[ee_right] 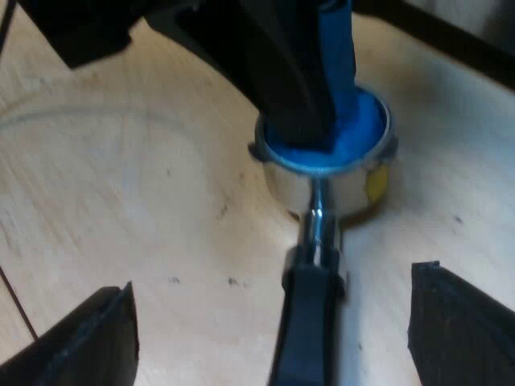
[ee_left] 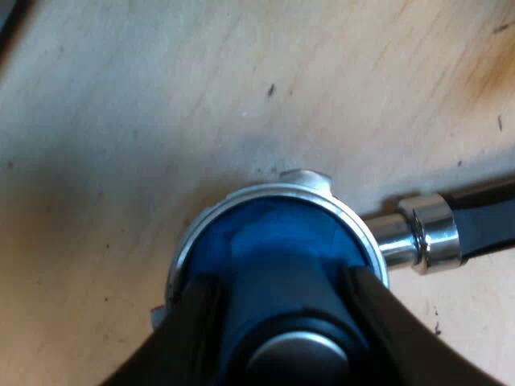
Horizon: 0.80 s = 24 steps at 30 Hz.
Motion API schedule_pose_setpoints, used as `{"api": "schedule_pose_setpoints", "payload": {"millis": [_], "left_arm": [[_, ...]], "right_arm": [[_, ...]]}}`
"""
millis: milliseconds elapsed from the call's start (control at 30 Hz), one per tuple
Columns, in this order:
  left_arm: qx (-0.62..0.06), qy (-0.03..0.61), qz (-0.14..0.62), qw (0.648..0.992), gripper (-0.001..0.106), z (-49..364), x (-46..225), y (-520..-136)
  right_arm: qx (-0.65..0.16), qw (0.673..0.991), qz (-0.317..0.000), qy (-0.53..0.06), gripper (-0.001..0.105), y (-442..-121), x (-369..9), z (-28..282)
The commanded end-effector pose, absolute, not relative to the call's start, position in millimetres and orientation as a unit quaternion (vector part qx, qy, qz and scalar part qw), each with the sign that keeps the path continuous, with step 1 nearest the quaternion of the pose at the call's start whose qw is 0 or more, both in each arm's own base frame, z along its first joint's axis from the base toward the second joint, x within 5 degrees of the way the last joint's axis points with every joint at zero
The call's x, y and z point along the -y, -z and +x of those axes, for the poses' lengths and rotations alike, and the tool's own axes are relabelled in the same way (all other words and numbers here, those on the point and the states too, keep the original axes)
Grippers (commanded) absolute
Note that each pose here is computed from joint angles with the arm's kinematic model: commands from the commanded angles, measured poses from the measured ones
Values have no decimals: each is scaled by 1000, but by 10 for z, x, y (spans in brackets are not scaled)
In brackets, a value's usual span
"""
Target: Grind coffee beans and then tamp
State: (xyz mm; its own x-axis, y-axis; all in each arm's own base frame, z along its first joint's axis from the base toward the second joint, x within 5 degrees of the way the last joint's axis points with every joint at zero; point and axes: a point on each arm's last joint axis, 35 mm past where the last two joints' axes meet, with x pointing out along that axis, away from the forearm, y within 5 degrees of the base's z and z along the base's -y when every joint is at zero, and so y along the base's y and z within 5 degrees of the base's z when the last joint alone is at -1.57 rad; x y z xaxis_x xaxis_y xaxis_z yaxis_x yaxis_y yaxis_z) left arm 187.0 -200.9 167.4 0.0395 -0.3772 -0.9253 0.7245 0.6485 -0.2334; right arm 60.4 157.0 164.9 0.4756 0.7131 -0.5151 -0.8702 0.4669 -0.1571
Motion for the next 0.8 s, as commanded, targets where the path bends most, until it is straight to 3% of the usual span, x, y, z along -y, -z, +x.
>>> {"api": "schedule_pose_setpoints", "payload": {"millis": [33, 400, 567, 800], "left_arm": [[-642, 345, 183, 660, 0, 1746, 1896, -1458], [-560, 372, 162, 722, 0, 1867, 2012, -2231], [-494, 382, 144, 768, 0, 1777, 1905, -2742], [-470, 371, 112, 793, 0, 1754, 1633, -2990]], "right_arm": [[-164, 843, -174, -482, 70, -1734, -1612, 616], [-143, 854, -162, -473, 70, -1786, -1628, 631], [-109, 827, -151, -530, 70, -1864, -1680, 605], [-96, 826, -148, -536, 70, -1889, -1690, 605]]}}
